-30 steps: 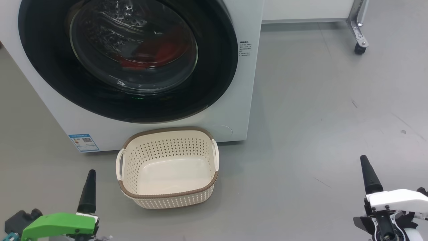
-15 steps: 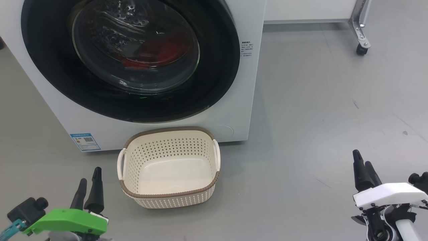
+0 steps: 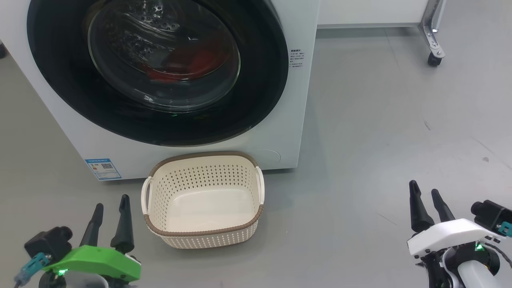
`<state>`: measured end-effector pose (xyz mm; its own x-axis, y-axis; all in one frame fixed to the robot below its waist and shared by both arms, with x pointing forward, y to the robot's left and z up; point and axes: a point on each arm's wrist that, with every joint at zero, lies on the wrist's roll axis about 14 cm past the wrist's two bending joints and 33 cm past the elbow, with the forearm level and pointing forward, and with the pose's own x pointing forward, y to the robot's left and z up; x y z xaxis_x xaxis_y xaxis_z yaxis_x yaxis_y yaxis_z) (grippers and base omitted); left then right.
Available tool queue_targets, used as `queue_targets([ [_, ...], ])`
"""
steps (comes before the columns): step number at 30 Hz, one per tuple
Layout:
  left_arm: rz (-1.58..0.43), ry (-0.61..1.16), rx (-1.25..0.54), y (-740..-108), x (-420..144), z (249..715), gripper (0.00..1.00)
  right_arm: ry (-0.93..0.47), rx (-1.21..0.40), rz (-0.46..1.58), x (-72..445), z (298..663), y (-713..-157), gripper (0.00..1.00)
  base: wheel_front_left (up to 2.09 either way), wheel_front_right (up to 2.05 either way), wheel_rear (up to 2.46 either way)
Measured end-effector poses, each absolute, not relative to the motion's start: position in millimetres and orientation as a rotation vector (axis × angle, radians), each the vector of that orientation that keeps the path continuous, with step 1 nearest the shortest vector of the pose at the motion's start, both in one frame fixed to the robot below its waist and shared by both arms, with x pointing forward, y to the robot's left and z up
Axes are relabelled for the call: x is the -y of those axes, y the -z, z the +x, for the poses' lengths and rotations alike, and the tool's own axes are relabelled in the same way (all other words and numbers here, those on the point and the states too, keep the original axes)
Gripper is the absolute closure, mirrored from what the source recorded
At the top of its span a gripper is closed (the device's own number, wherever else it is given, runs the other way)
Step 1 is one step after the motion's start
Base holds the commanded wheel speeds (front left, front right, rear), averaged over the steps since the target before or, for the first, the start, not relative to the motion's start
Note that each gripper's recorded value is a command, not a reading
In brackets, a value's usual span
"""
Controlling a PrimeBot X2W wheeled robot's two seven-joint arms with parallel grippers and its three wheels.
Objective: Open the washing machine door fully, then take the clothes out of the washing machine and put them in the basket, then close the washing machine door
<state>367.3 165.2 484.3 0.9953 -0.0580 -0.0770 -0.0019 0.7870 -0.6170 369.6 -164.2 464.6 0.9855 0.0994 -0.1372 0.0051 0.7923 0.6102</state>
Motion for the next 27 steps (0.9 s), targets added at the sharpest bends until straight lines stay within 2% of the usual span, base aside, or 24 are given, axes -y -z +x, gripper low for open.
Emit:
queue_targets([
  [27,-0.269,0.097,-0.014,-493,-145,360,0.0,-0.18,-0.109,0.311,128,363,-470,0.0,0.0,0.0,0.0],
])
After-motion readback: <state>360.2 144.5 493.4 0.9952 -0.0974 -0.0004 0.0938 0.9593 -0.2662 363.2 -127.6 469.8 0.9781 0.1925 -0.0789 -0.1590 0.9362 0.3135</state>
